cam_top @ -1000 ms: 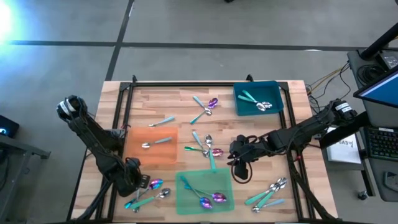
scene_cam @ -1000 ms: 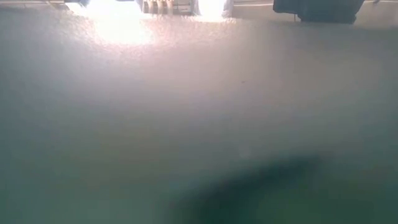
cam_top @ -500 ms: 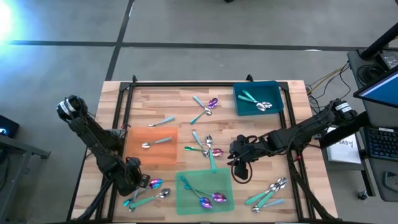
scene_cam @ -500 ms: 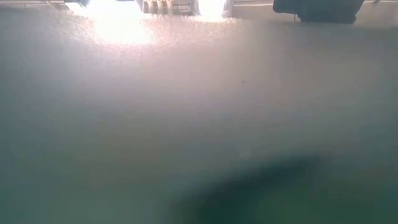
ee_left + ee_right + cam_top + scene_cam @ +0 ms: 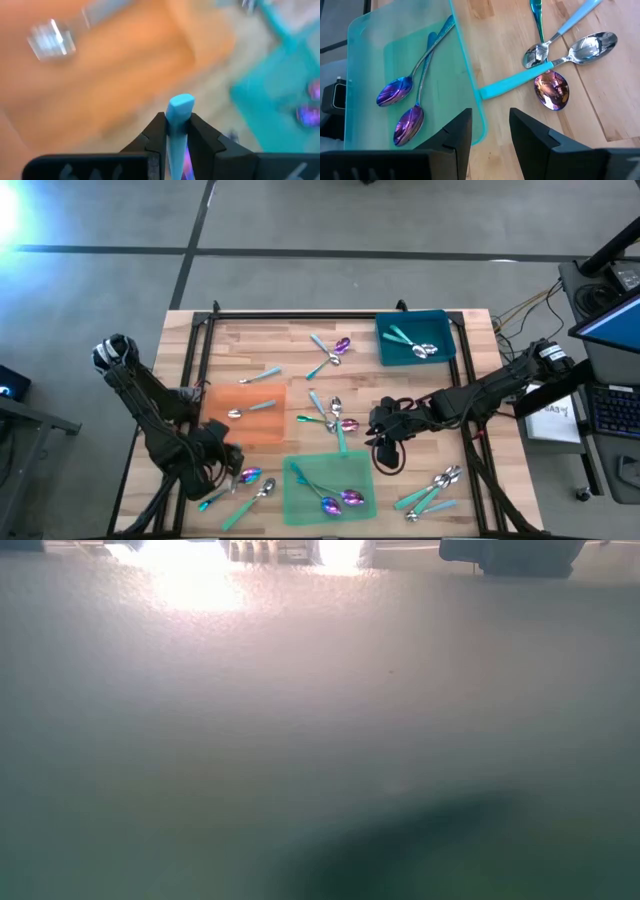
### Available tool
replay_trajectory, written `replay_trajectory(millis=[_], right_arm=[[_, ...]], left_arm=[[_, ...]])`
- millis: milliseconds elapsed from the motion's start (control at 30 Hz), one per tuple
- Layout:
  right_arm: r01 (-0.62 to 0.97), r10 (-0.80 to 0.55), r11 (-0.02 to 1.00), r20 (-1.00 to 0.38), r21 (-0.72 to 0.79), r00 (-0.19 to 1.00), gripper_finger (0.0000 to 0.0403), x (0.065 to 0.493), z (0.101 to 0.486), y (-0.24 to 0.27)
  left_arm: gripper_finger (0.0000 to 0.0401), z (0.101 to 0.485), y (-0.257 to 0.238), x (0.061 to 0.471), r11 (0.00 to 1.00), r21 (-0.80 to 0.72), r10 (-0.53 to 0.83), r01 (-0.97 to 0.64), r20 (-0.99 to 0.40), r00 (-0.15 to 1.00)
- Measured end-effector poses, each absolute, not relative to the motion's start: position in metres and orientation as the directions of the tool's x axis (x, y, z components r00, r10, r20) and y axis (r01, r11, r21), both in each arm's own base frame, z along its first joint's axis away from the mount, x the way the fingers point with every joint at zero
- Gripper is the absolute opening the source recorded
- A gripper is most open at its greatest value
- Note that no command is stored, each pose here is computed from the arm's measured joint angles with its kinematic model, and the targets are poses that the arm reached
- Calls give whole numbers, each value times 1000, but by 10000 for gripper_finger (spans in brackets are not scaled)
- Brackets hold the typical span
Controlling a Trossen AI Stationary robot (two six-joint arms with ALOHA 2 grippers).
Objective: Sort silverware by color (type)
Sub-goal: Put the bottom left blue spoon into the orange bin
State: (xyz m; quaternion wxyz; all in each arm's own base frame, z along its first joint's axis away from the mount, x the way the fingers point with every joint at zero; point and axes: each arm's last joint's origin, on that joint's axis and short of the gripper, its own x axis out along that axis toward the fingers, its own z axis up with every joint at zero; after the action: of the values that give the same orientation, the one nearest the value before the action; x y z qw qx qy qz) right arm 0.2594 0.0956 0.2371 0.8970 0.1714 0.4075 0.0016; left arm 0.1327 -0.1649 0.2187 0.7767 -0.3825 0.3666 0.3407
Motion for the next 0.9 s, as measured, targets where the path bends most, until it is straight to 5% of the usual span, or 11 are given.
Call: replay_trajectory(millis=[267,567,900], right_arm=[[131,144,943,-727,307,671,121,260,237,96],[121,135,943,-687,310,714,121,264,241,96],[182,87,937,-704,297,704,121,268,241,81]], left_arm=[[34,266,-145,135,565,-133,612,-814,-593,522],[36,257,-123,157,502,-35,719,-864,-539,439],[160,244,-99,169,384,0,791,-923,-517,328]])
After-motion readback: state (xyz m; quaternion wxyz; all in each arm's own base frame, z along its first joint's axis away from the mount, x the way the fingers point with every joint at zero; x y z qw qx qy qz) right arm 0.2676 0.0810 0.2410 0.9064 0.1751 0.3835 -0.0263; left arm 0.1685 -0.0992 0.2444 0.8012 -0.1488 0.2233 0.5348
